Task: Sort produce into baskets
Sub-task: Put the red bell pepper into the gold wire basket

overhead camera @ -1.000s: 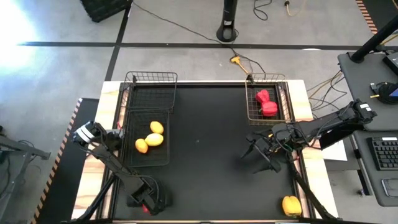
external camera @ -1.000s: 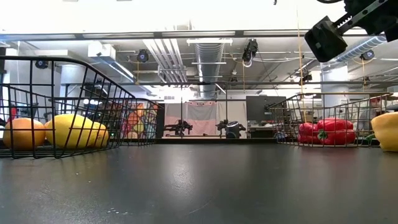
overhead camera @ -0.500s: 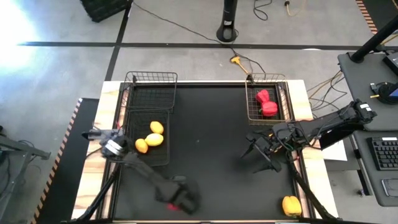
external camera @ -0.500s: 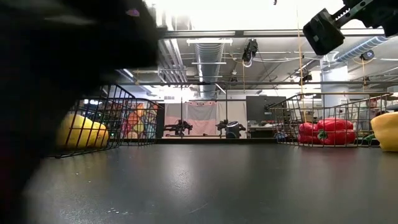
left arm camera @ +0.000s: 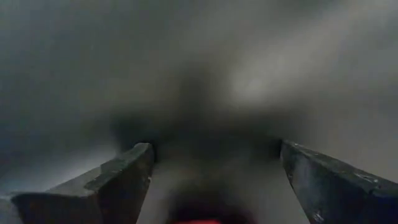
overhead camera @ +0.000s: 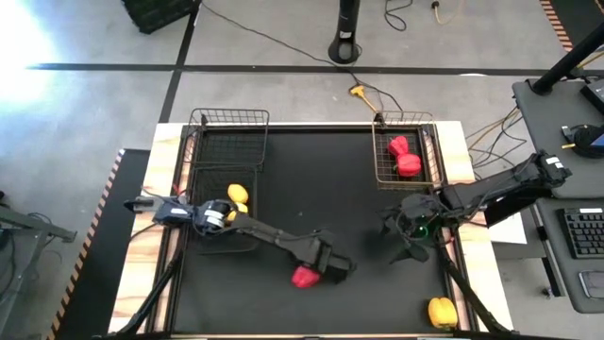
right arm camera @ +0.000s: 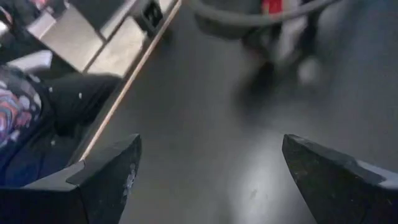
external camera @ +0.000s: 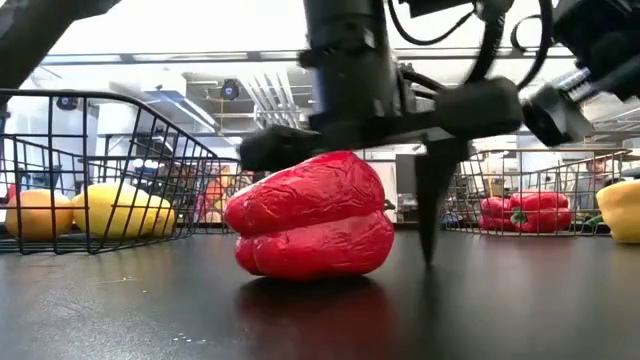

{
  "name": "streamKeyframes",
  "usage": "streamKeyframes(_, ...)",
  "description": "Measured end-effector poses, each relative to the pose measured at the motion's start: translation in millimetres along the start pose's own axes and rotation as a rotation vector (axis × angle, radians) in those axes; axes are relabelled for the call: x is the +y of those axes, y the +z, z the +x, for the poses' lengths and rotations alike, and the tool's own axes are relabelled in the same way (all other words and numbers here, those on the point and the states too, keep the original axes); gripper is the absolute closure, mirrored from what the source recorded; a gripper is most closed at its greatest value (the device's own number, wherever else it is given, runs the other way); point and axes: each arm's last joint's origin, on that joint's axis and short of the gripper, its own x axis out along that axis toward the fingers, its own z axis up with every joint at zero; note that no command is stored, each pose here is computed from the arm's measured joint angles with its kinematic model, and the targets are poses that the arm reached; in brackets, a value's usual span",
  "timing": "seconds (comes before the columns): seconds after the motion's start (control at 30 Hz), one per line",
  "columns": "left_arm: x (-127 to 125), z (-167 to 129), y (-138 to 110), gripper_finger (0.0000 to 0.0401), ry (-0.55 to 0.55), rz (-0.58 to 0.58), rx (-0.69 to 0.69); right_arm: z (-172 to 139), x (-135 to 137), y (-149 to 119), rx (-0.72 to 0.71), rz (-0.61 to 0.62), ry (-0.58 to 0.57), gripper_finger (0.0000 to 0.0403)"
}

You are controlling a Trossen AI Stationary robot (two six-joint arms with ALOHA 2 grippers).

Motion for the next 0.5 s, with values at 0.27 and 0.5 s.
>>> streamKeyframes(0.27,-3.2,-29.1,15.4,0.0067,0.067,0.093,-0.145,6.6,-0.5,-14.3,0.019,0.042,-0.03,0.0022)
streamKeyframes(0.5,13.7,-70.4,-19.6,0.0067,0.218,0.189,-0.134,6.6,-1.2,-10.6,-0.025,0.036,-0.071,0.0022)
